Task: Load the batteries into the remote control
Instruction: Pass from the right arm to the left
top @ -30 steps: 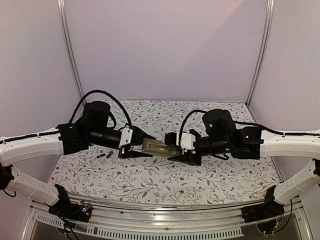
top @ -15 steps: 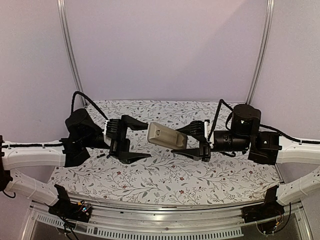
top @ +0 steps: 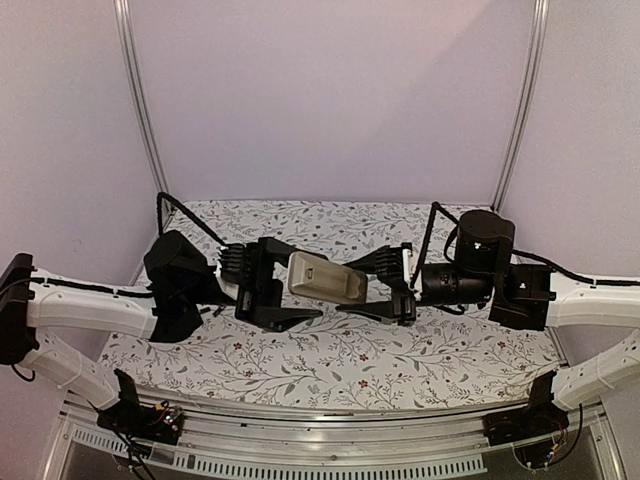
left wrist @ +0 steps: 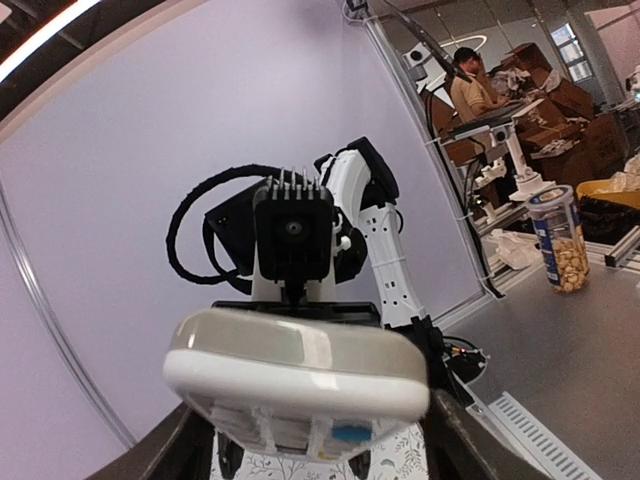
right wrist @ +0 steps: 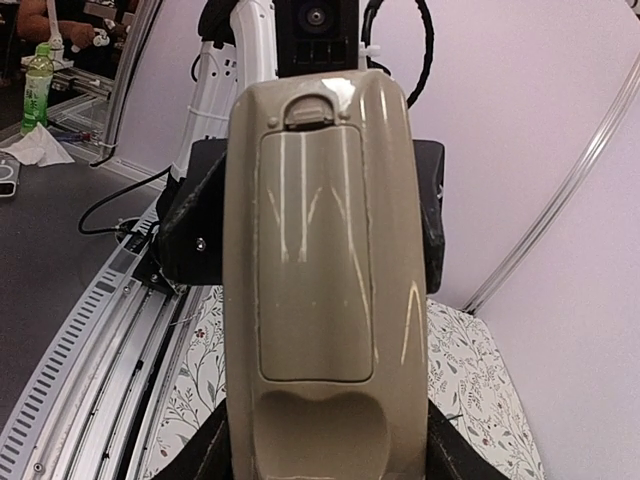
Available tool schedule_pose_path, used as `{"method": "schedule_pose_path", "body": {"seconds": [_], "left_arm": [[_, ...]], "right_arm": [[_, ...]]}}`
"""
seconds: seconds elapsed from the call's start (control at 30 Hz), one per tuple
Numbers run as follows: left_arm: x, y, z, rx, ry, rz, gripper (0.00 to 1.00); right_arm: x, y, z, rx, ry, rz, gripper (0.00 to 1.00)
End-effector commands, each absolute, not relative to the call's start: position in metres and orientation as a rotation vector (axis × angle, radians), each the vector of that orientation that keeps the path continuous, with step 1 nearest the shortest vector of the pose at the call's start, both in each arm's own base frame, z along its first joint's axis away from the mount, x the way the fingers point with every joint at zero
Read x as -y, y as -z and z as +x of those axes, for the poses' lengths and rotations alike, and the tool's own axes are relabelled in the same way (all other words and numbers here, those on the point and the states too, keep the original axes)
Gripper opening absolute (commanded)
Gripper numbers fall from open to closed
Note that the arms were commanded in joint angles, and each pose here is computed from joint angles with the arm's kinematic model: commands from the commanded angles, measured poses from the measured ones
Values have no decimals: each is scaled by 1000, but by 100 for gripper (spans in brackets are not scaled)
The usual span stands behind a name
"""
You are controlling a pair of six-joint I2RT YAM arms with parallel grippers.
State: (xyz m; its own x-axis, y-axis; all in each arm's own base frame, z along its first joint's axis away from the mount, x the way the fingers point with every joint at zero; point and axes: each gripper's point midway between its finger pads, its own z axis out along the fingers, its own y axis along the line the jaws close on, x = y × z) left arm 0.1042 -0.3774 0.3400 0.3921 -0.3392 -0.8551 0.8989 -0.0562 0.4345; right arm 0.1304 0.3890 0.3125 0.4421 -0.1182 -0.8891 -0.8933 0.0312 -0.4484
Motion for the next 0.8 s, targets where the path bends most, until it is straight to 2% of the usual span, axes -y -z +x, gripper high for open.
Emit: {"method": "schedule_pose_path", "body": {"seconds": [0.0, 0.23, 0.3, 0.5, 0.57, 0.63, 0.7, 0.73, 0.77], "left_arm": [[380, -356, 98, -539, 1128, 1211, 66], [385, -354, 91, -516, 1145, 1241, 65], [386, -353, 90, -517, 1153, 1252, 61], [386, -351, 88, -518, 1151, 1262, 23], [385, -352, 88, -512, 1138, 1262, 13], [384, -352, 91, -525, 1114, 1256, 2], [383, -351, 96, -535, 1064, 1246, 0], [383, -350, 99, -538, 1021, 1241, 0], [382, -348, 105, -542, 960, 1230, 0]], "right_arm": [[-391, -332, 124, -896, -784, -1410, 30], [-393, -328, 125, -900, -780, -1417, 29], [-394, -328, 127, -905, -775, -1416, 29], [-392, -327, 127, -919, -773, -1412, 30], [-392, -327, 130, -933, -769, -1402, 40], [-391, -329, 135, -970, -764, -1373, 60], [-388, -336, 143, -1021, -754, -1320, 88], [-385, -341, 147, -1048, -749, -1290, 97], [-382, -347, 152, -1085, -745, -1247, 99]]}}
